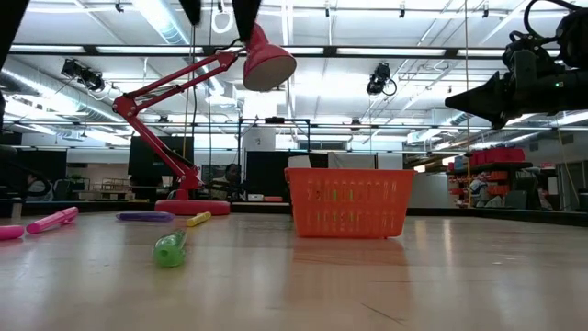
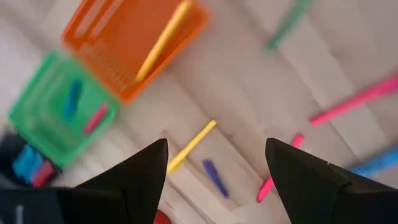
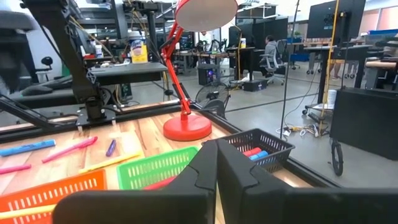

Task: Pick & Place Markers
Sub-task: Put the blue highlighter into the black bin

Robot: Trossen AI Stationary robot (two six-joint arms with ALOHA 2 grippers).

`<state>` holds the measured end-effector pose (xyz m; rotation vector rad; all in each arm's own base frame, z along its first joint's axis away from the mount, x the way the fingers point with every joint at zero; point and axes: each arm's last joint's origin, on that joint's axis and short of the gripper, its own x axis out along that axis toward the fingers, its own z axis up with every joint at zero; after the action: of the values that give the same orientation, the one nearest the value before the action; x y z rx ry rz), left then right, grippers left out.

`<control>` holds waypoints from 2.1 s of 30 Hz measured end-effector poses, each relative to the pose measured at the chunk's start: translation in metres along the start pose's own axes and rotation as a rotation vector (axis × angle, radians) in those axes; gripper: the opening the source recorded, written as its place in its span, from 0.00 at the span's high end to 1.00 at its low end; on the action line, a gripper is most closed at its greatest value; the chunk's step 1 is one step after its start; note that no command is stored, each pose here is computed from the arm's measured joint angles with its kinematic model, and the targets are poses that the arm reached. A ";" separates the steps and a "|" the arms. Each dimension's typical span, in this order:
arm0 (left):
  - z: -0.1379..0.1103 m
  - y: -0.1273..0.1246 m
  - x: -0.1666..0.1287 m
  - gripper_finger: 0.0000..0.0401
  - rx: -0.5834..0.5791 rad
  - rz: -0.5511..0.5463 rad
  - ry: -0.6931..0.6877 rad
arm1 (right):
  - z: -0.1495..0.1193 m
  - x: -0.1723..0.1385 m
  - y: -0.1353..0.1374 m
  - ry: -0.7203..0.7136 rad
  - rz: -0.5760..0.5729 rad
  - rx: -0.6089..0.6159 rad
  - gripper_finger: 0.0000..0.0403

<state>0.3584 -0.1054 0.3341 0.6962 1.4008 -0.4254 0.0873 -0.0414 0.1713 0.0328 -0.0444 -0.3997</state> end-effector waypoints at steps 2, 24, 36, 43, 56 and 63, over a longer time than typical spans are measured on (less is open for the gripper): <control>0.002 -0.008 -0.004 0.31 0.107 -0.016 -0.020 | 0.000 0.000 0.000 0.000 0.000 0.000 0.97; 0.014 -0.080 -0.025 0.31 0.784 -0.078 -0.129 | 0.000 0.000 0.000 0.000 0.000 0.000 0.97; -0.057 -0.127 0.007 0.31 0.905 -0.143 -0.063 | 0.000 0.000 0.000 0.001 0.000 0.000 0.97; -0.094 -0.141 0.026 0.31 0.918 -0.139 -0.104 | 0.000 0.000 0.000 0.000 0.000 0.000 0.97; -0.151 -0.160 0.052 0.31 0.952 -0.097 -0.179 | 0.000 0.000 0.000 0.000 0.000 0.000 0.97; -0.170 -0.165 0.064 0.31 0.921 -0.098 -0.181 | 0.000 0.000 0.000 0.000 0.000 0.000 0.97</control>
<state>0.1334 -0.1046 0.2362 1.2861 1.0252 -1.2139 0.0873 -0.0414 0.1713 0.0329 -0.0440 -0.3997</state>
